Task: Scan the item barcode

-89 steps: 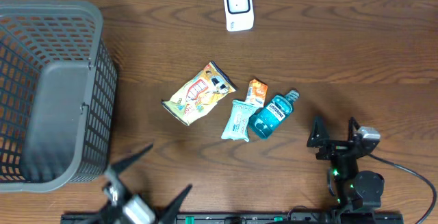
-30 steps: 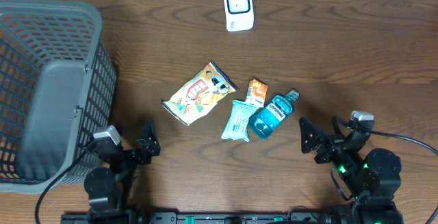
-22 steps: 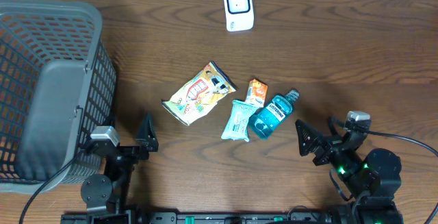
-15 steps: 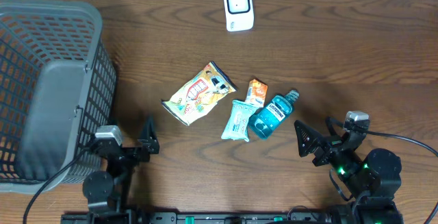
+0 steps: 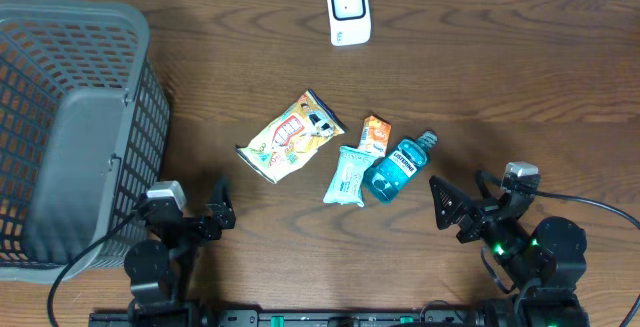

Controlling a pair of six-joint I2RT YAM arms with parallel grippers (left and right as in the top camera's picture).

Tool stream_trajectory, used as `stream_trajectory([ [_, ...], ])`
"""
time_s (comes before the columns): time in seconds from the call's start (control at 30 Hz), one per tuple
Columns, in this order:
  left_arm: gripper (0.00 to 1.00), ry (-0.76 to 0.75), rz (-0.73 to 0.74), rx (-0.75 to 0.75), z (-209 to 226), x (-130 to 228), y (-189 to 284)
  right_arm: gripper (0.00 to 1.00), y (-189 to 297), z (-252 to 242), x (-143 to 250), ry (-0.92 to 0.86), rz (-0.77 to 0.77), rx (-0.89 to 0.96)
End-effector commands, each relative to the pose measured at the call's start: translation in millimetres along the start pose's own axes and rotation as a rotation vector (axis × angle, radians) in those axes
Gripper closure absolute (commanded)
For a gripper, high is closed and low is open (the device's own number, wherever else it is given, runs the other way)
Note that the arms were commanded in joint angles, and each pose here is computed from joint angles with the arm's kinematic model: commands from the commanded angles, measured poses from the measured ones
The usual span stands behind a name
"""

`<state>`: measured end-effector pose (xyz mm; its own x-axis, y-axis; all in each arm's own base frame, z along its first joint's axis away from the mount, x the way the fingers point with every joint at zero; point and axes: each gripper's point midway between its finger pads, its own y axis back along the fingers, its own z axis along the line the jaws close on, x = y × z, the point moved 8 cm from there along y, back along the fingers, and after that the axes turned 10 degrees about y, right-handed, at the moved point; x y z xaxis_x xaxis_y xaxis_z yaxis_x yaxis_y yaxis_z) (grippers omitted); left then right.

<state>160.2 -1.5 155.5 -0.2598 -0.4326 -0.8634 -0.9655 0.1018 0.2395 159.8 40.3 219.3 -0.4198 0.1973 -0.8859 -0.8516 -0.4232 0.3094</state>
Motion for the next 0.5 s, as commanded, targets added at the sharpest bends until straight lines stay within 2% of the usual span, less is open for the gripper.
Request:
stream_trajectory([
  [0.0,0.02,0.003,0.065,-0.018,6.0,13.3,-3.9,0.01,3.2,7.3,-6.1,0.012,-0.006,-0.053],
  [0.47,0.02,0.013,0.11,-0.038,9.3,19.0,-6.6,0.01,3.4,10.4,-5.6,0.012,0.001,-0.086],
])
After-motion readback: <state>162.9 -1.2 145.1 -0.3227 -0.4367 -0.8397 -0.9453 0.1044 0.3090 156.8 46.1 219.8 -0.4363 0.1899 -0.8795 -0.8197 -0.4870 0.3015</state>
